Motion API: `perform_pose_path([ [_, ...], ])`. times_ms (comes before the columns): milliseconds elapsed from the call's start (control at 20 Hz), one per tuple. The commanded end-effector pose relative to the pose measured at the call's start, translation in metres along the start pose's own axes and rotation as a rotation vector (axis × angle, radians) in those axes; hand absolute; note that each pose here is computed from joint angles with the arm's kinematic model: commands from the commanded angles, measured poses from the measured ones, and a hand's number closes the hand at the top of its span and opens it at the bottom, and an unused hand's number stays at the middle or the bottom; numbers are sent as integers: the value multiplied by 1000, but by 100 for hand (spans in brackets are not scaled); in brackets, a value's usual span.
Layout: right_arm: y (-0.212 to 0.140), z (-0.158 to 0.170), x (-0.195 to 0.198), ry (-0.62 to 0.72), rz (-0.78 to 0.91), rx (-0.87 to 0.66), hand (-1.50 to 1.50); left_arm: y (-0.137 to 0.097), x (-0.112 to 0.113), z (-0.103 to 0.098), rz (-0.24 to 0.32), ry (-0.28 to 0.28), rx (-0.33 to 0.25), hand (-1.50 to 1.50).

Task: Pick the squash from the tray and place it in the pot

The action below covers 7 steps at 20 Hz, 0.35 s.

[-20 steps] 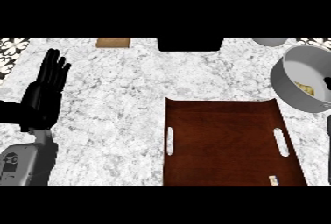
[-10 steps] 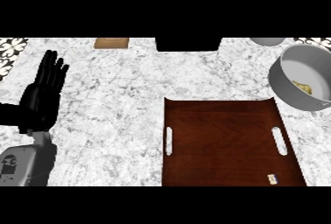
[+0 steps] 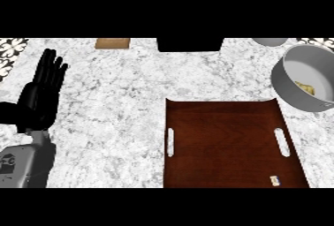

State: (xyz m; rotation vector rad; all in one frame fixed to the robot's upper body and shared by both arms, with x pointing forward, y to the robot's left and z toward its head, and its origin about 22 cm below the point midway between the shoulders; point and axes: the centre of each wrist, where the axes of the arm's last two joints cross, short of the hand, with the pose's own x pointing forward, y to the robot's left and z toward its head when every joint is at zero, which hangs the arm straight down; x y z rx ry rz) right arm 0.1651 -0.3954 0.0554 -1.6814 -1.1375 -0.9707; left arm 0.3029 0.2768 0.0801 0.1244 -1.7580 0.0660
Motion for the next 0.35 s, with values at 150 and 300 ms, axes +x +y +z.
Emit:
perform_pose_path([
  [150,-59,4,-19,10,-20,-33,-150,-5,-8,11,5,3,-9,0],
  [300,-81,0,-24,16,3,-46,-150,-5,-15,16,10,12,-8,0],
])
